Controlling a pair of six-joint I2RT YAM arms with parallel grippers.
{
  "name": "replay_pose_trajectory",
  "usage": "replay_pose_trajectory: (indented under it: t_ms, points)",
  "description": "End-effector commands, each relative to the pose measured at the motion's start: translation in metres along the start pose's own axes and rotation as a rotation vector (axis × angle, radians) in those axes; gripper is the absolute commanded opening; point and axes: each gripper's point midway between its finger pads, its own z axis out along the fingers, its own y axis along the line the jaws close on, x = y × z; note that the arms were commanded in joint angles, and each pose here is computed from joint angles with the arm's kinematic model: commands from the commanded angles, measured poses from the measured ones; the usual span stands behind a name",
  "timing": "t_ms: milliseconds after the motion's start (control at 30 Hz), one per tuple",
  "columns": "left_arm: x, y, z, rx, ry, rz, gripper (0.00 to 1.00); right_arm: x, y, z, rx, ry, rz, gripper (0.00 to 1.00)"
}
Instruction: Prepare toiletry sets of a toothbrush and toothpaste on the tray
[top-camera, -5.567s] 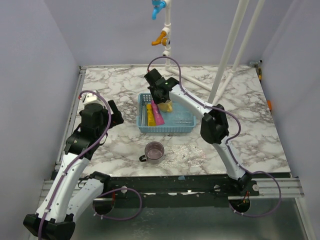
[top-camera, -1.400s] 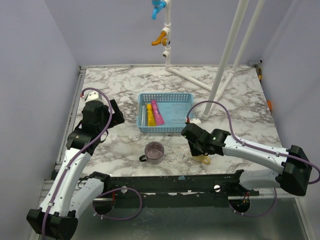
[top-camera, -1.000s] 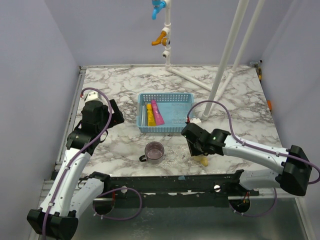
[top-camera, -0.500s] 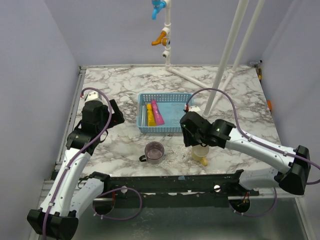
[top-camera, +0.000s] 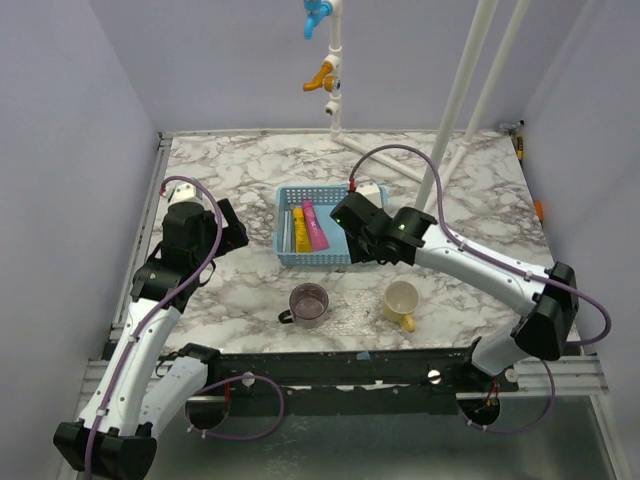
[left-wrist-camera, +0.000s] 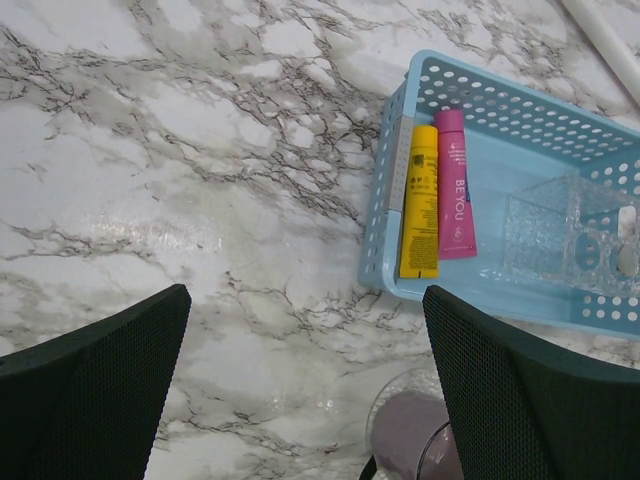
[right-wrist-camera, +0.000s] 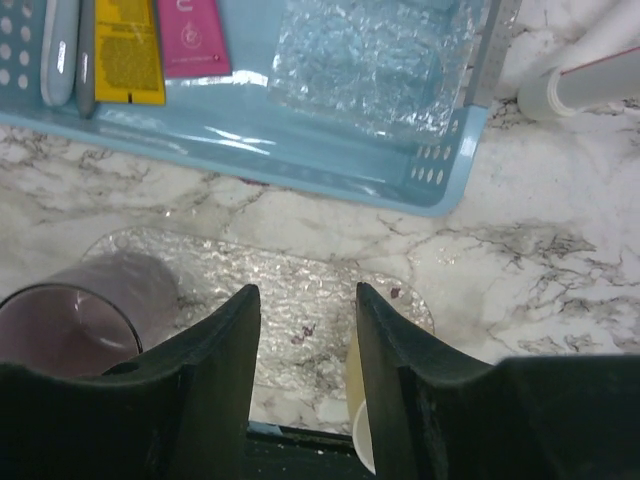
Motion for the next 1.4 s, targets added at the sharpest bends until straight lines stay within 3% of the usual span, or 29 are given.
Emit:
replay_pose_trajectory:
  t_ms: [0,300,567,1367]
  points:
    - [-0.012,-0.008,-0.008,0.039,-0.035,-0.014,0.99,-0.025,-0.006,0.021,0.058,-0.013,0.027,0.44]
    - [-0.013,-0.008,-0.009,0.043,-0.039,-0.014,0.99,-0.051,-0.014,0.072,0.065,0.014,0.151,0.36]
    - [-0.013,-0.01,-0.009,0.051,-0.037,-0.015,0.99,-0.06,-0.023,0.098,0.084,0.011,0.215,0.39]
    - [-0.011,-0.01,-0.007,0.05,-0.027,-0.016,0.99,-0.035,-0.032,0.149,0.087,0.095,0.322,0.41]
